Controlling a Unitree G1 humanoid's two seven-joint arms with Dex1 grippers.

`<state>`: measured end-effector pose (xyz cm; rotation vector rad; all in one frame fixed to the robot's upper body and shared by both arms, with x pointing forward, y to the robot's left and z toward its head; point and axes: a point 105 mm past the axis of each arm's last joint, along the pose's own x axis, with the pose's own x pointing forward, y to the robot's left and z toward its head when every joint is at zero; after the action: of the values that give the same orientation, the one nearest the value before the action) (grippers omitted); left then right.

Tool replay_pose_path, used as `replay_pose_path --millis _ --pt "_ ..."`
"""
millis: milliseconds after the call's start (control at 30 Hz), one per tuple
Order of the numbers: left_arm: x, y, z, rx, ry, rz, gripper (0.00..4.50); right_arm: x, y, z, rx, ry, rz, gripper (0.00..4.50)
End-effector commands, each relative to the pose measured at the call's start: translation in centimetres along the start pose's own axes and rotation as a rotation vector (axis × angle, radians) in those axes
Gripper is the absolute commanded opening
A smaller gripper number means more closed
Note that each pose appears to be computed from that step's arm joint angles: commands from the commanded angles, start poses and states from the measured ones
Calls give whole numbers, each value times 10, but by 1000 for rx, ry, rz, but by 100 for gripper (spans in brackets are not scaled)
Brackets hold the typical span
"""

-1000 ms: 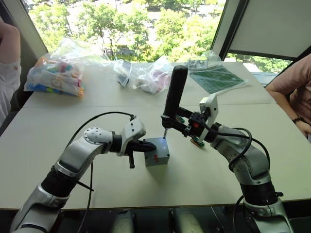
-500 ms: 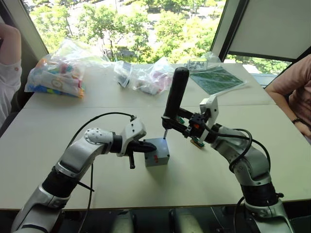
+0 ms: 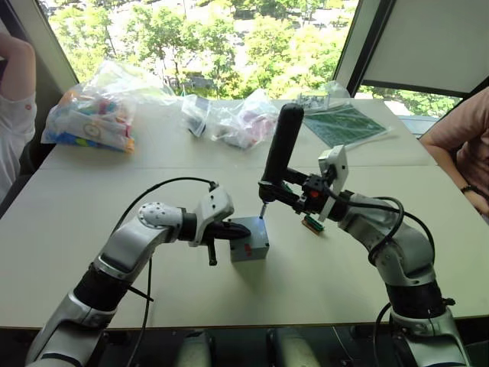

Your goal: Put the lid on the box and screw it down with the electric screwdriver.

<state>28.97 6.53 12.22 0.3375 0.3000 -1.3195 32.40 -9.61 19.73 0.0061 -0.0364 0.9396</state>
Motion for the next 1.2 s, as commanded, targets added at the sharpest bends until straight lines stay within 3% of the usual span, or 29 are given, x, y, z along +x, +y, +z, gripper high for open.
replay_pose_path --millis 33,100,167,233,300,367,433,567,700,1100,1133,1200 --pt "4 -1 -11 -11 21 -4 0 -30 -46 75 39 -162 -184 191" --pt "3 -1 -3 -20 -31 -3 0 -42 -66 105 113 -195 -268 191" --pt "-3 4 22 -63 -171 11 0 -58 -91 132 181 -153 -380 191" --pt "-6 6 37 -86 -243 18 0 -68 -100 143 219 -108 -416 191" --pt "-18 6 55 -59 -304 20 0 -81 -106 139 263 67 -423 191" --pt "-31 -2 71 -12 -339 2 0 -104 -110 109 245 318 -444 191" --pt "-40 -14 79 28 -338 -28 0 -133 -120 64 354 534 -520 191" --pt "-42 -25 79 58 -302 -47 0 -160 -131 34 458 667 -588 191" --pt "-47 -41 55 89 -172 -57 0 -177 -131 -16 568 850 -630 191" --pt "-57 -22 31 -2 -139 94 0 -180 -137 -42 560 969 -618 191" --pt "-59 -20 30 -10 -141 110 0 -180 -138 -43 555 975 -620 268" --pt "-63 -16 28 -21 -142 132 0 -180 -138 -42 546 982 -618 311"
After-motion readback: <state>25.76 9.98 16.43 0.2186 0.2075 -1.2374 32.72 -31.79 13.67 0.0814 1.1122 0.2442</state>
